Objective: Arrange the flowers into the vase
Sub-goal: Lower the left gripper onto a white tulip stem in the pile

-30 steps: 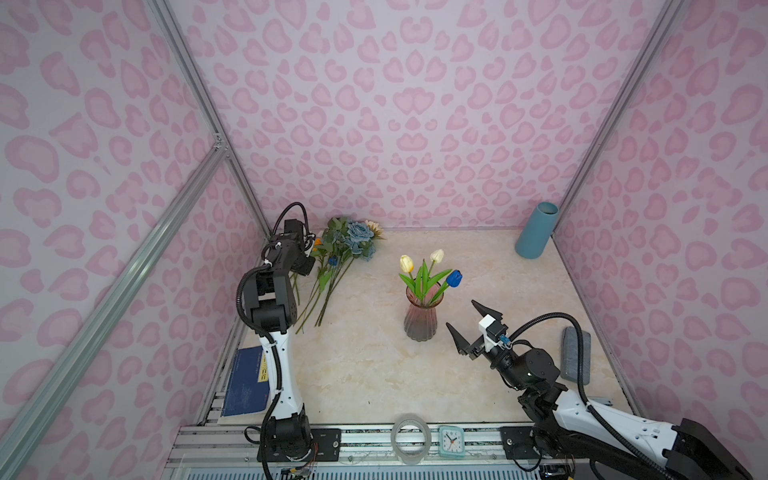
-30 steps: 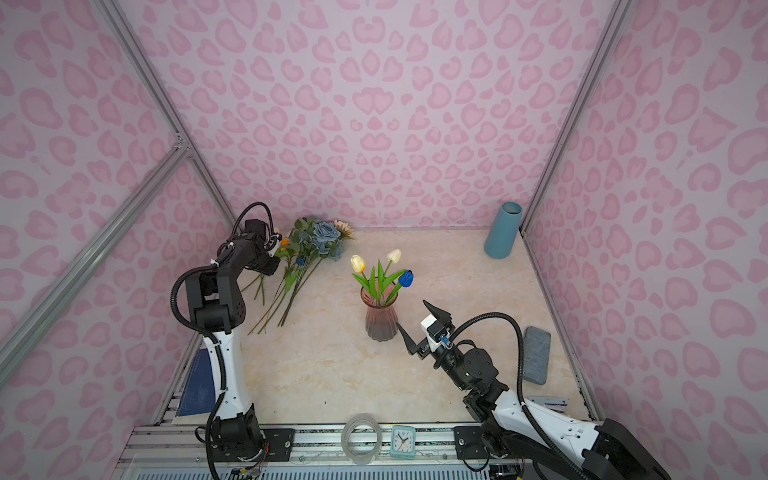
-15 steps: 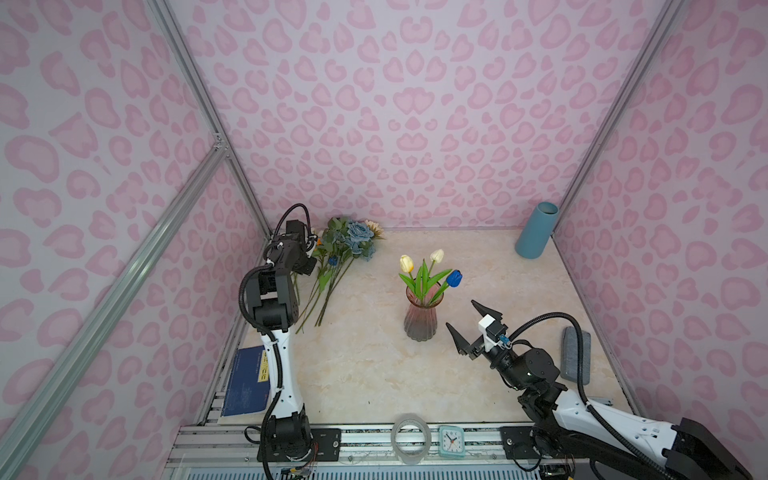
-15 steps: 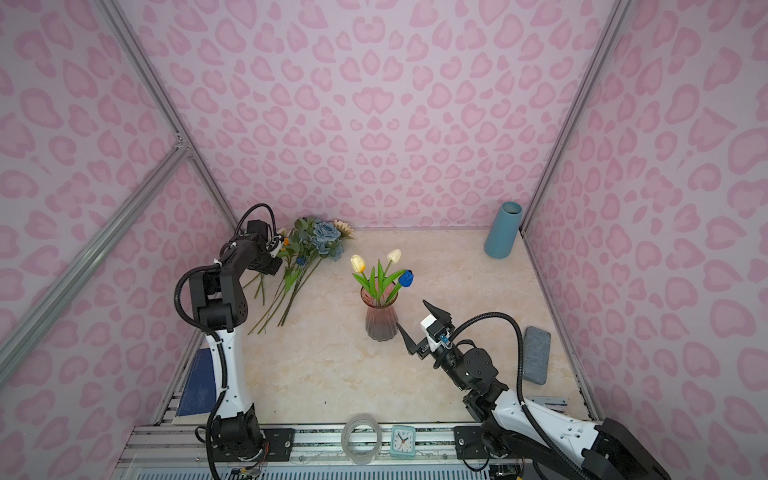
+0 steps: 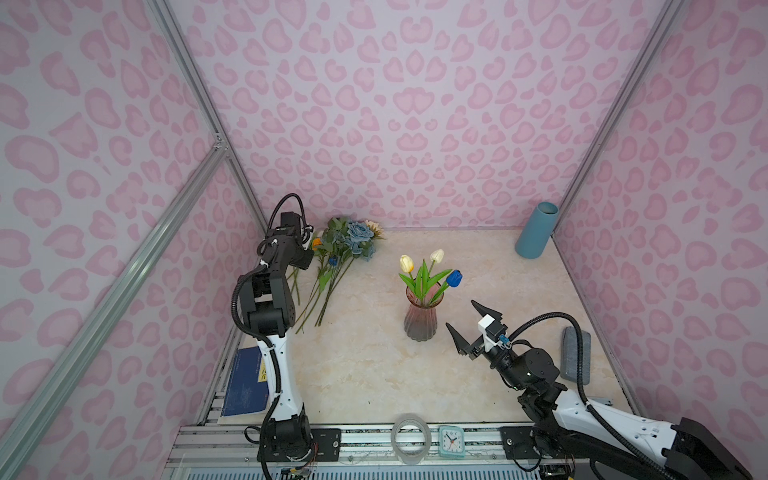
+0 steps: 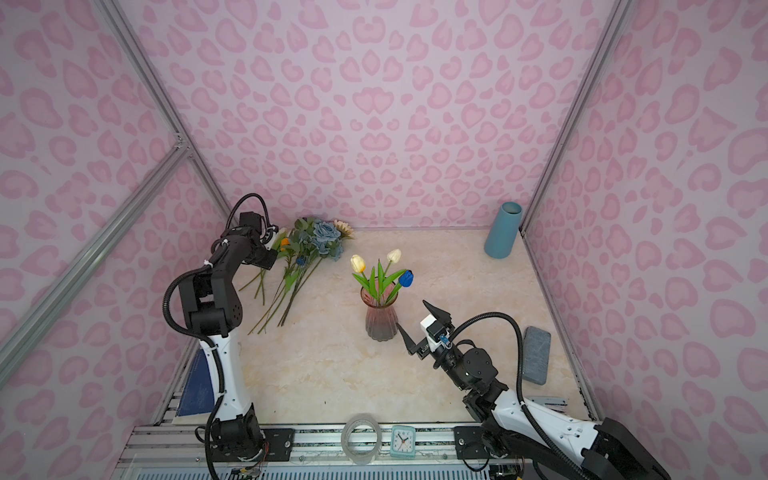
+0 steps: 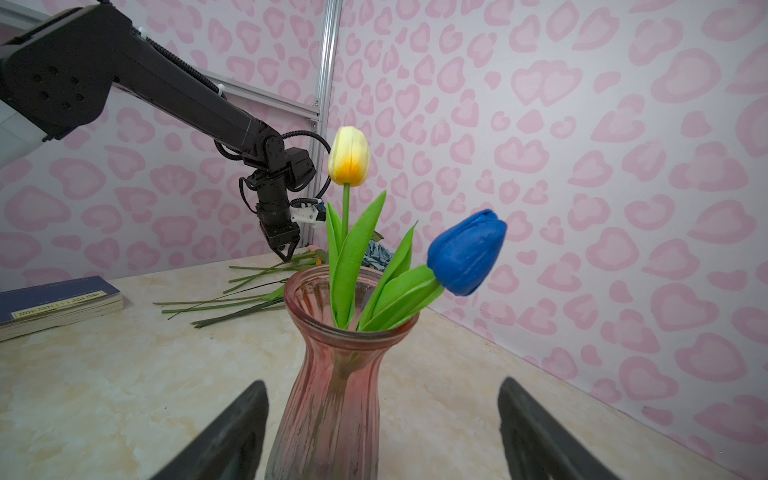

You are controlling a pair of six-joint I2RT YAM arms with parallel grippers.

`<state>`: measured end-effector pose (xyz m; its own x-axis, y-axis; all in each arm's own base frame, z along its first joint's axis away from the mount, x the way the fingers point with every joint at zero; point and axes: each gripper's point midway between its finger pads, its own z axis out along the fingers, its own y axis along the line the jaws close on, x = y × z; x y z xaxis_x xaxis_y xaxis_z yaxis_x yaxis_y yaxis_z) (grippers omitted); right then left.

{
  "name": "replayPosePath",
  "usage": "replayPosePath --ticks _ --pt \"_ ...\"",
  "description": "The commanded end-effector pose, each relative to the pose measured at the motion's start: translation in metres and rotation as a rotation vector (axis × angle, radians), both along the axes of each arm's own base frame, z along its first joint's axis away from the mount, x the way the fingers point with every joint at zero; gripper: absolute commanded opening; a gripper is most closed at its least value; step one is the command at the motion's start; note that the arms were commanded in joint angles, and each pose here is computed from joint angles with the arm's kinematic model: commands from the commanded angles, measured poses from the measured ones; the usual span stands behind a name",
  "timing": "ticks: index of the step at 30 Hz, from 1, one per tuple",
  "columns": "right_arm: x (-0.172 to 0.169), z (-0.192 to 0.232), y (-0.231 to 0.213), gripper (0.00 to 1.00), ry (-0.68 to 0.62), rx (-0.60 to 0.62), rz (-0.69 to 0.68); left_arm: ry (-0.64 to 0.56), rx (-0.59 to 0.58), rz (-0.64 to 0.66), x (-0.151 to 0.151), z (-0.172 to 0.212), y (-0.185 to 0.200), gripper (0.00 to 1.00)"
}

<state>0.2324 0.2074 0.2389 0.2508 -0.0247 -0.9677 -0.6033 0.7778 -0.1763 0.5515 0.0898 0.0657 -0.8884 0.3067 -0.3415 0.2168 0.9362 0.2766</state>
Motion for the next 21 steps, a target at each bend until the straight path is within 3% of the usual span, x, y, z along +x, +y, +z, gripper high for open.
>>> replayPosePath --ticks 1,14,21 --pt "-0.002 0.006 -0.002 0.86 -0.02 0.022 -0.002 0.04 0.0 -0.056 0.001 -0.014 -0.002 0.57" --pt "-0.002 0.006 -0.001 0.86 -0.022 0.021 0.006 0.145 -0.018 -0.078 0.004 -0.062 0.003 0.51" --pt "-0.003 0.006 -0.001 0.86 -0.024 0.022 0.009 0.195 -0.123 -0.118 -0.01 -0.065 -0.015 0.31"
